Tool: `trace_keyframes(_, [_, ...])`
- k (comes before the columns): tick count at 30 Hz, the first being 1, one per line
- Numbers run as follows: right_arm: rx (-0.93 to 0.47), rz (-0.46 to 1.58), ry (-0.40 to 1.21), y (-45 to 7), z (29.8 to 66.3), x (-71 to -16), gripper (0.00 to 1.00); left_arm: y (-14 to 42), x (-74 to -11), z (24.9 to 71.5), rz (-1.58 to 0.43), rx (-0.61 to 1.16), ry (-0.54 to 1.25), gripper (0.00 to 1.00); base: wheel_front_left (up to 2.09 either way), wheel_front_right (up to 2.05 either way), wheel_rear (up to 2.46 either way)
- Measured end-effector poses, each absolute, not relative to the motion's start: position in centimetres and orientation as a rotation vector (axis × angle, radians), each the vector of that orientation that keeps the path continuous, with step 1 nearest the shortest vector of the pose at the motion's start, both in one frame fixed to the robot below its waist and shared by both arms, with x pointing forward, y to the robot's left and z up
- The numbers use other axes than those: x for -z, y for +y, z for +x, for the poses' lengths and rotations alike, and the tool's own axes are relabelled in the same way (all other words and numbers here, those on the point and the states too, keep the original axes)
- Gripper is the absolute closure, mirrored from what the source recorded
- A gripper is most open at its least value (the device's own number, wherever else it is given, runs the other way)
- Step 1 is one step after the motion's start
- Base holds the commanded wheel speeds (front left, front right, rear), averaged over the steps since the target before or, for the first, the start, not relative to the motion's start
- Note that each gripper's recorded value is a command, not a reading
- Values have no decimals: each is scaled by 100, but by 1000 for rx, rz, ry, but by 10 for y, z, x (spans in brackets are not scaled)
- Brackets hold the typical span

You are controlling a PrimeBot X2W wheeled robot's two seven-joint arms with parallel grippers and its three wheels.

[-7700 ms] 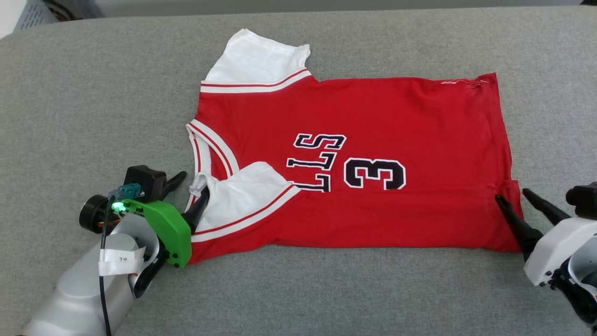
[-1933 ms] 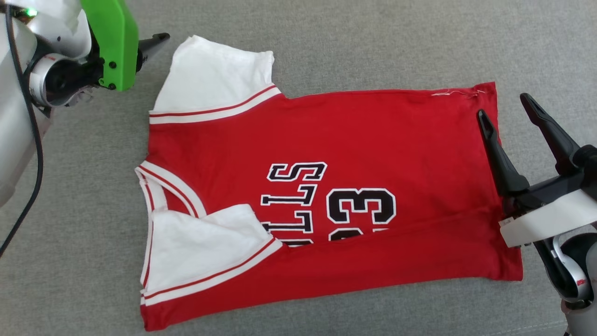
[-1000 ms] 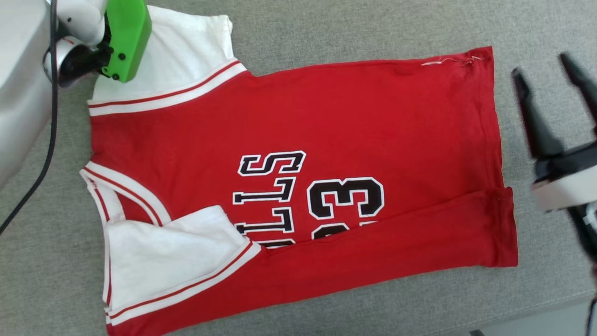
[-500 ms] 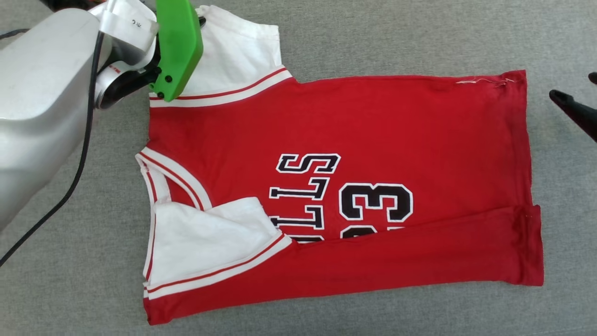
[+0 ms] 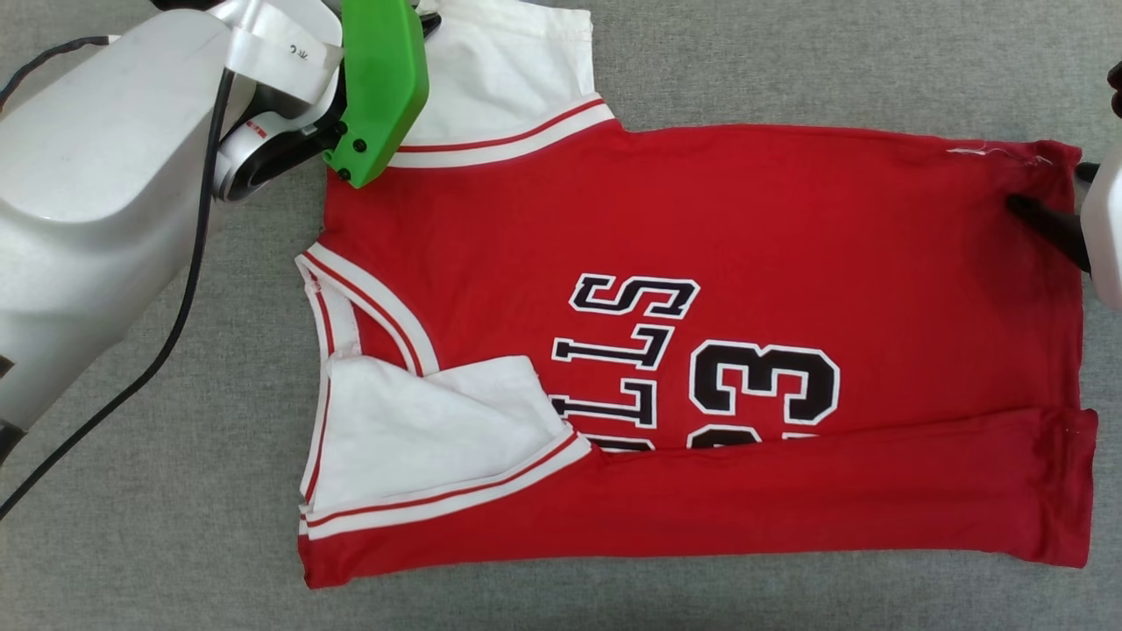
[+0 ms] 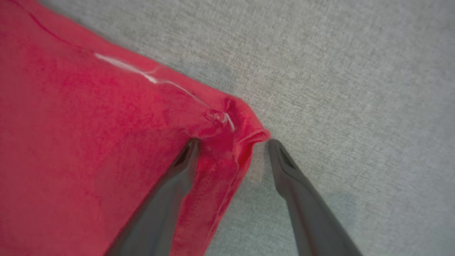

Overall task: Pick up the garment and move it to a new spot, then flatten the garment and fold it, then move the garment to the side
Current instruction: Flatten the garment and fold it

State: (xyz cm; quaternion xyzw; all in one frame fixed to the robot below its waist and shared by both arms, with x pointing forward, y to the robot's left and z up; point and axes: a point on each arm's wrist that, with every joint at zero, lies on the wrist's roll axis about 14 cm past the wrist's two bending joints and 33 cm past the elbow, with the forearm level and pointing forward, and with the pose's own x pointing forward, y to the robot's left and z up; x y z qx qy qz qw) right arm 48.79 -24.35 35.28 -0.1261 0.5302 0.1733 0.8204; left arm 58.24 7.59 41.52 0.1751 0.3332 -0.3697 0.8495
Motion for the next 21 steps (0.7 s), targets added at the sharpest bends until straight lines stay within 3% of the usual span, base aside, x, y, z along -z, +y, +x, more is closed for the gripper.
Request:
trace_keyframes(3, [-381,-272,1146,-243,487,-346,0,81,-411,583,368,770,710,100,0,0,0])
trace_keyframes(4, [-384,-264,1145,-243,487,-346,100,83,-411,583,368,765,708,100,0,0,0])
trace_keyframes(8, [-383,-235,1105,-242,488,-351,100,87,-418,585,372,750,691,100,0,0,0])
trace_keyframes(13, [-387,-195,943,-234,498,-373,100,93,-435,581,367,738,636,100,0,0,0])
trace_keyframes(21, [-399,-150,789,-226,481,-404,100,94,-458,543,345,757,570,100,0,0,0])
